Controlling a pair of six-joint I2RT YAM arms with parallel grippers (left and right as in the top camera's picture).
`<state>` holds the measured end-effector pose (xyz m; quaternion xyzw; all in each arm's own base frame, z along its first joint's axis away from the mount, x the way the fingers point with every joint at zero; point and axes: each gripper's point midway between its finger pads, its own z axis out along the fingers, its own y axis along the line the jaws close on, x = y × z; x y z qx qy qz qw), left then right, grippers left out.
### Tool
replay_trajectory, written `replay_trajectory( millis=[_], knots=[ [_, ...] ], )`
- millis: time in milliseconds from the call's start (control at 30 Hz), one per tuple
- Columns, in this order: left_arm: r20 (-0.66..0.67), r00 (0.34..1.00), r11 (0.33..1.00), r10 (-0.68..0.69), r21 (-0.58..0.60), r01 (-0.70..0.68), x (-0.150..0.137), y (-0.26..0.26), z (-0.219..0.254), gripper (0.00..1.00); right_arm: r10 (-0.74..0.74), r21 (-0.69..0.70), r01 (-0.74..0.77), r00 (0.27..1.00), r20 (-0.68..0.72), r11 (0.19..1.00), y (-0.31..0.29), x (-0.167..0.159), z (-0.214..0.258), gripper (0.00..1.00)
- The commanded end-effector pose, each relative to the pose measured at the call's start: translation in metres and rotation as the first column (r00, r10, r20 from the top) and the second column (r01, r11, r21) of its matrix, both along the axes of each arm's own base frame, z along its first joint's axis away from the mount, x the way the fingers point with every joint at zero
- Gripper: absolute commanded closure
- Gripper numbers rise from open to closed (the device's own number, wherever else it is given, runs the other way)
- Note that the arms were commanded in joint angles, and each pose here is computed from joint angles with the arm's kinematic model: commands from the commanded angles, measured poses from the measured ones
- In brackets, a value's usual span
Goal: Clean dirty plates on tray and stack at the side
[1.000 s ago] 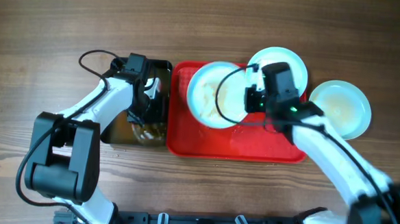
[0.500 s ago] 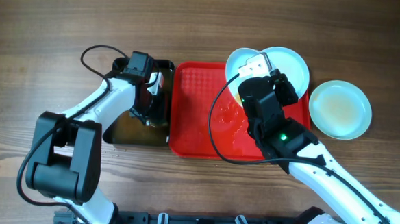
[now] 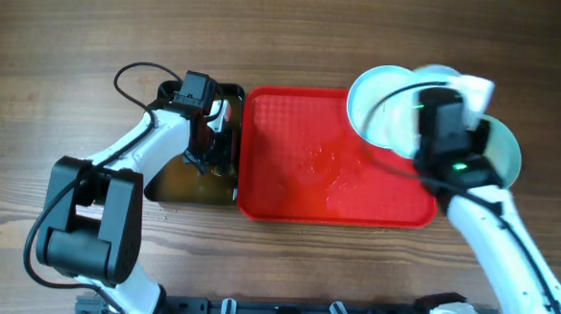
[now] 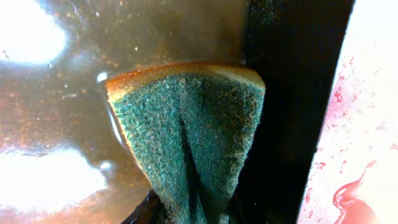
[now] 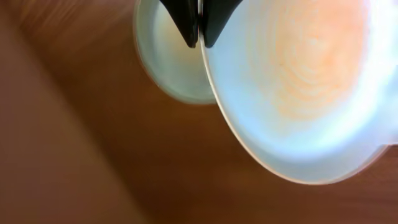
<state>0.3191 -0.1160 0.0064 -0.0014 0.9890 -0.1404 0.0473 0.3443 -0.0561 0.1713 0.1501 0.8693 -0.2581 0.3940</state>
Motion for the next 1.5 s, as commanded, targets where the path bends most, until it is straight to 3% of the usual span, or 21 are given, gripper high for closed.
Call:
replay_trajectory(
  millis=[0, 100, 233, 267, 300, 400, 467, 567, 667, 767, 867, 967, 1100, 1300, 1467],
  knots=[
    [-0.017, 1.0, 1.0, -0.01, -0.007, 0.01, -0.003, -0.002, -0.005, 0.78, -0.203, 0.395, 0.17, 0.978, 0.043, 0.903, -0.04, -0.01, -0.024, 0.96],
    [-0.017, 1.0, 1.0, -0.01, -0.007, 0.01, -0.004, -0.002, -0.005, 0.77, -0.359, 0.526, 0.305, 0.933, 0.001, 0.794, -0.092, -0.032, -0.04, 0.96],
    [-0.017, 1.0, 1.0, -0.01, -0.007, 0.01, -0.004, -0.002, -0.005, 0.77, -0.468, 0.53, 0.436, 0.88, -0.083, 0.727, -0.126, -0.057, -0.062, 0.96],
    [-0.017, 1.0, 1.0, -0.01, -0.007, 0.01, -0.003, -0.002, -0.005, 0.77, -0.456, 0.551, 0.426, 0.885, -0.09, 0.718, -0.124, -0.055, -0.066, 0.79],
    [-0.017, 1.0, 1.0, -0.01, -0.007, 0.01, -0.003, -0.002, -0.005, 0.76, -0.416, 0.596, 0.377, 0.906, -0.077, 0.709, -0.115, -0.046, -0.066, 0.55],
    [-0.017, 1.0, 1.0, -0.01, -0.007, 0.01, -0.003, -0.002, -0.005, 0.76, -0.073, 0.775, -0.032, 0.992, 0.1, 0.632, -0.053, 0.003, -0.044, 0.48],
    [-0.017, 1.0, 1.0, -0.01, -0.007, 0.01, -0.004, -0.002, -0.005, 0.75, 0.042, 0.811, -0.133, 0.99, 0.132, 0.569, -0.017, 0.012, -0.039, 0.45],
    [-0.017, 1.0, 1.0, -0.01, -0.007, 0.01, -0.003, -0.002, -0.005, 0.73, 0.152, 0.806, -0.129, 0.987, 0.05, 0.577, 0.023, 0.011, -0.063, 0.37],
    [-0.022, 1.0, 1.0, -0.01, -0.006, 0.01, -0.004, -0.002, -0.006, 0.72, 0.156, 0.821, 0.006, 0.981, -0.116, 0.571, 0.052, 0.007, -0.114, 0.42],
    [-0.021, 1.0, 1.0, -0.01, -0.007, 0.01, -0.004, -0.002, -0.006, 0.71, 0.148, 0.837, 0.069, 0.973, -0.176, 0.544, 0.068, 0.013, -0.146, 0.43],
    [-0.021, 1.0, 1.0, -0.01, -0.007, 0.01, -0.004, -0.002, -0.005, 0.71, 0.161, 0.84, 0.097, 0.964, -0.214, 0.534, 0.082, 0.014, -0.169, 0.6],
    [-0.021, 1.0, 1.0, -0.01, -0.007, 0.01, -0.004, -0.002, -0.006, 0.68, 0.182, 0.835, 0.119, 0.95, -0.252, 0.538, 0.09, 0.005, -0.173, 0.94],
    [-0.021, 1.0, 1.0, -0.01, -0.007, 0.01, -0.004, -0.002, -0.006, 0.66, 0.257, 0.824, 0.115, 0.919, -0.301, 0.555, 0.108, -0.01, -0.178, 0.95],
    [-0.014, 1.0, 1.0, -0.01, -0.008, 0.01, -0.003, -0.003, -0.005, 0.54, 0.393, 0.814, 0.046, 0.859, -0.328, 0.579, 0.15, -0.028, -0.18, 0.96],
    [0.028, 1.0, 1.0, -0.006, 0.006, 0.006, 0.007, -0.001, -0.006, 0.55, 0.448, 0.814, 0.003, 0.833, -0.324, 0.581, 0.169, -0.033, -0.18, 0.96]
  ],
)
